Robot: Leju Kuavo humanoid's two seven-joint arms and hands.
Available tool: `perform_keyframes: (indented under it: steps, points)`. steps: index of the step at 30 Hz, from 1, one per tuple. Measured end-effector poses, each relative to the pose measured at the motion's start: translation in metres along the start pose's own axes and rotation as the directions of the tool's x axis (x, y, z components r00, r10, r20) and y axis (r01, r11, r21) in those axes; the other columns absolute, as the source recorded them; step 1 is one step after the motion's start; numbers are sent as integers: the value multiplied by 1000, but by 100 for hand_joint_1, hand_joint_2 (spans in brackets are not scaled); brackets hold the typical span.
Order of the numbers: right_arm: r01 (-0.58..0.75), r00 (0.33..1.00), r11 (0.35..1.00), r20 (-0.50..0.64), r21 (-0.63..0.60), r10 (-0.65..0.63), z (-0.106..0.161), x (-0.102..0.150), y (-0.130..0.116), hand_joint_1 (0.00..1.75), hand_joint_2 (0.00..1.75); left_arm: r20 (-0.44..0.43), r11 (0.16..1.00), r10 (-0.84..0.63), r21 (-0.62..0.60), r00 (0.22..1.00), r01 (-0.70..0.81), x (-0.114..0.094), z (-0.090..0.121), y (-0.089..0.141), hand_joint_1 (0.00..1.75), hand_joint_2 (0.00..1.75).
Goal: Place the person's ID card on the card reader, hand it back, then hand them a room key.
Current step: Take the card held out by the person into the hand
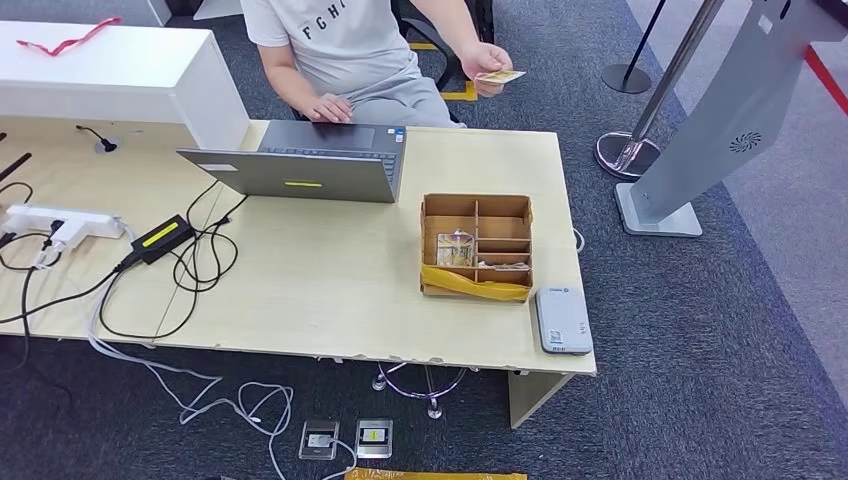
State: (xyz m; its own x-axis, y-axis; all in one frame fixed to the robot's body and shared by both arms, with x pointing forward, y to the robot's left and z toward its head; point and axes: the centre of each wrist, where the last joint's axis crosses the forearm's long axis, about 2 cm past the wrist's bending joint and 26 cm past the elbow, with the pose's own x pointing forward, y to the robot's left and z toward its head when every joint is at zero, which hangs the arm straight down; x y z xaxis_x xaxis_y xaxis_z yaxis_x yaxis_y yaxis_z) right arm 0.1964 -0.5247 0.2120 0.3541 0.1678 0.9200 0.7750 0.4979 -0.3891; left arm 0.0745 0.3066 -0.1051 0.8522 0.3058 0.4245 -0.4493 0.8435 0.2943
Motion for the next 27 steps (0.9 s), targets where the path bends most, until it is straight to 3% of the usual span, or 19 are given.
perform_keyframes:
  steps: [4, 8, 15, 22, 27]
  points:
    - [-56, 986, 998, 159, -2, 56, -16, 65, 2, 0, 175, 4, 1000, -10, 3, 1000, 10, 1, -1, 2, 0, 0]
    - [-154, 927, 987, 350, 40, 131, -18, 129, 20, 0, 175, 7, 1000, -19, 2, 1000, 19, 3, -2, 3, 0, 0]
    - [-275, 804, 935, 586, 223, 96, 3, 205, 65, 0, 175, 18, 999, -49, -15, 999, 49, 3, -1, 1, 0, 0]
    - [-420, 725, 858, 677, 296, 122, 35, 227, 109, 0, 175, 10, 997, -75, -24, 997, 75, 3, -1, 0, 0, 0]
    - [-597, 570, 758, 804, 264, 168, 73, 224, 160, 0, 175, 14, 994, -108, -30, 994, 108, 5, -1, -1, 0, 0]
